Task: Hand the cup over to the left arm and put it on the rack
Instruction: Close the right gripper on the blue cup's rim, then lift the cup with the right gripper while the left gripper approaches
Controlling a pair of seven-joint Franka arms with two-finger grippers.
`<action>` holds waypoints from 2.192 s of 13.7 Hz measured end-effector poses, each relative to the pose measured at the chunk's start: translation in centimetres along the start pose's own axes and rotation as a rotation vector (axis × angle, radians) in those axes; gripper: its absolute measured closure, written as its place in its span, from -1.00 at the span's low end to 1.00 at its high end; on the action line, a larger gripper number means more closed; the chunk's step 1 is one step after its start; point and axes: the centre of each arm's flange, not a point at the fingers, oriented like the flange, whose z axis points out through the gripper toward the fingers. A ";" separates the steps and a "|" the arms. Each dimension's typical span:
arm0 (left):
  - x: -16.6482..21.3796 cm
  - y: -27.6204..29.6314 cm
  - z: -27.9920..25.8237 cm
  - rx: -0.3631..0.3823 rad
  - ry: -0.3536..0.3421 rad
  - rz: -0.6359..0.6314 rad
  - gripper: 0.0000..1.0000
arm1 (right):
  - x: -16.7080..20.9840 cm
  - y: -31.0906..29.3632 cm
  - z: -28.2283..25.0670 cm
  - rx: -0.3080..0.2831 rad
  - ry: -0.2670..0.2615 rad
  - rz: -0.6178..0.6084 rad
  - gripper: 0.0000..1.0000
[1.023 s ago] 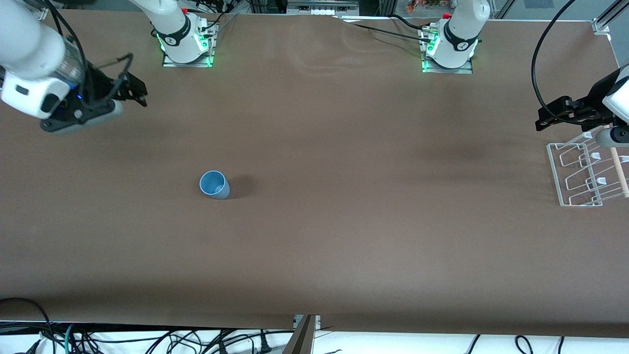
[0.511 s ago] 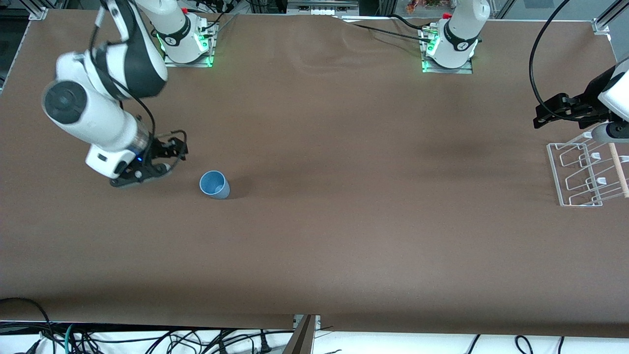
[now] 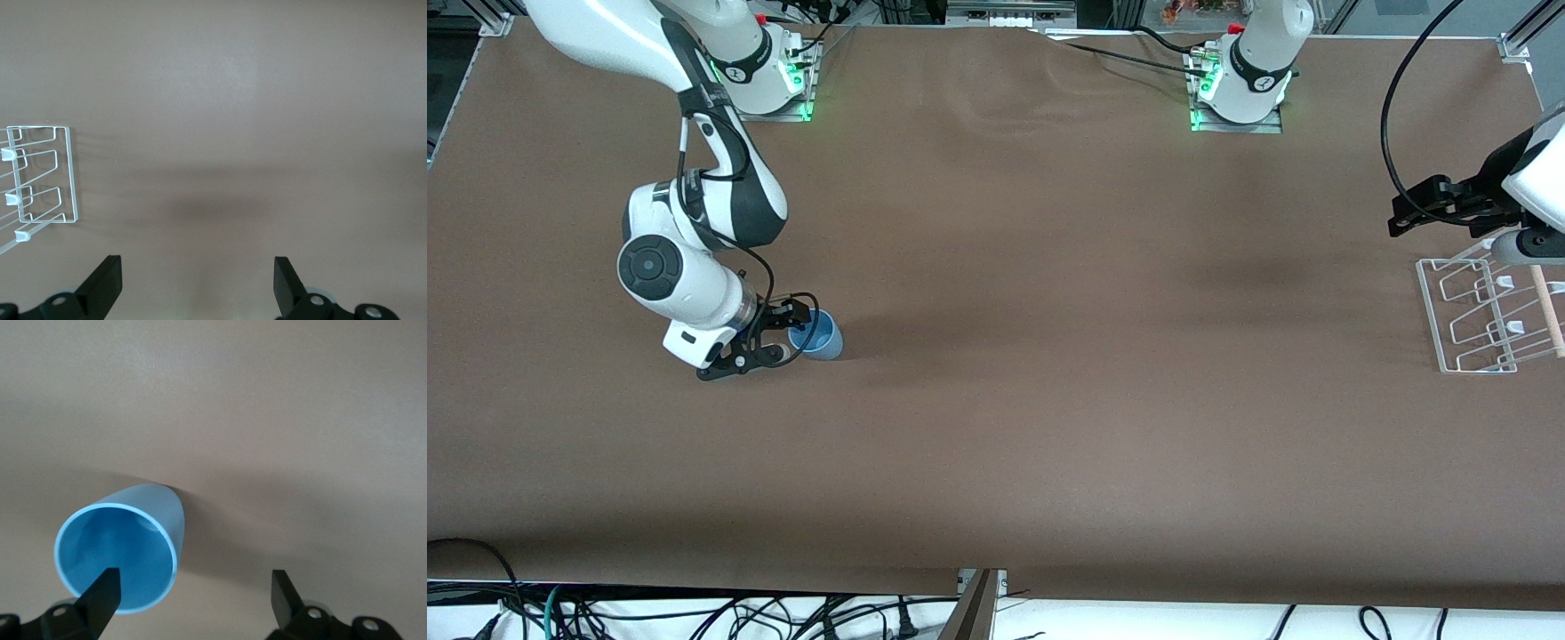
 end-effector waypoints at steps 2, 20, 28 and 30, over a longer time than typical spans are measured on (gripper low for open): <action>0.0 0.0 0.0 0.000 0.000 0.000 -1.00 | 0.3 0.0 0.8 0.000 0.009 0.006 -1.00; -0.1 1.1 0.6 -0.084 -0.032 0.053 -1.00 | 2.8 -10.8 -5.2 0.371 -0.216 0.342 0.90; 2.0 2.1 5.3 -0.204 -0.069 0.666 -1.00 | 4.2 -30.8 -12.9 0.915 -0.580 0.928 0.90; 2.3 2.8 6.5 -0.273 -0.058 0.837 -1.00 | 4.6 -33.7 -13.7 1.038 -0.646 1.076 0.90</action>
